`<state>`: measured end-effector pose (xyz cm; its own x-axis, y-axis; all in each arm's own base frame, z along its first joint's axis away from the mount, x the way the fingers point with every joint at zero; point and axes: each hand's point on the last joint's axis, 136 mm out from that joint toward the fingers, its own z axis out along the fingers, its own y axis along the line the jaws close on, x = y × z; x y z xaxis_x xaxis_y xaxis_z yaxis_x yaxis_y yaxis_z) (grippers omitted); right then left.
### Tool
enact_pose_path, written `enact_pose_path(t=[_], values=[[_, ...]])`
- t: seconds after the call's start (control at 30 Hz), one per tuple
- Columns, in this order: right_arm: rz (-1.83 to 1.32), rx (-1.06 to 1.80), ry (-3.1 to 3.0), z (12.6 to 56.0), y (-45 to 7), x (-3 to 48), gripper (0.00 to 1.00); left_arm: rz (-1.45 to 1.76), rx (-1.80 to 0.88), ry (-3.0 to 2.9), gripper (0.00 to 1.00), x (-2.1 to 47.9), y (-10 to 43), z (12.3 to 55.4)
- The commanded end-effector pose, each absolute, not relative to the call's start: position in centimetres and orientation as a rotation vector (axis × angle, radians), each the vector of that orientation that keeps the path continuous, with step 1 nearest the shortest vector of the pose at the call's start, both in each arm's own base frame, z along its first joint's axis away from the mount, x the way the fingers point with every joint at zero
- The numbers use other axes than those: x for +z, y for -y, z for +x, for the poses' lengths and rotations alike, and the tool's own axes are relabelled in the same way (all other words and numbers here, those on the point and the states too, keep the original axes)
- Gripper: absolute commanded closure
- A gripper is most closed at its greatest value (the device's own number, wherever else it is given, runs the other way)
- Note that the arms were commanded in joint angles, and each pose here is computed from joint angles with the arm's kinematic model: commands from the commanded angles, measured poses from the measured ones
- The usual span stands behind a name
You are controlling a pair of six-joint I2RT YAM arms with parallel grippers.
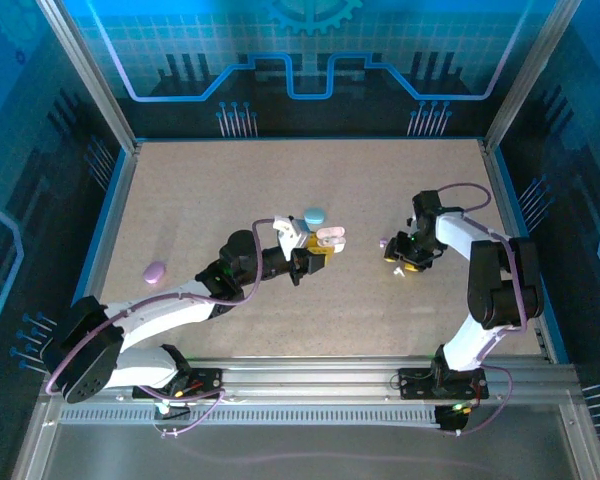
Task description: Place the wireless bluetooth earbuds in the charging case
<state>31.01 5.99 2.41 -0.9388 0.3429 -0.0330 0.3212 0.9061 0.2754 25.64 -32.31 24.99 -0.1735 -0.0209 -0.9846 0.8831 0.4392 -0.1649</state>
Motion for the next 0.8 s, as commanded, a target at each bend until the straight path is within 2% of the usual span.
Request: enact_pose_path(t=[0.0, 0.53, 0.77], values=[[0.600, 0.432, -3.026, 29.1, -6.0, 2.1, 0.46, 0.795, -0.995, -1.484, 0.76, 26.8, 32.6, 25.7], [0.525, 0.497, -3.025, 28.1, -8.0, 2.9, 0.47, 0.796, -0.985, -1.489, 0.75, 26.6, 32.6, 25.8], [0.488, 0.228, -3.027, 28.5, -5.6, 4.0, 0.48, 0.795, -0.974, -1.495, 0.75, 26.6, 32.5, 25.9]])
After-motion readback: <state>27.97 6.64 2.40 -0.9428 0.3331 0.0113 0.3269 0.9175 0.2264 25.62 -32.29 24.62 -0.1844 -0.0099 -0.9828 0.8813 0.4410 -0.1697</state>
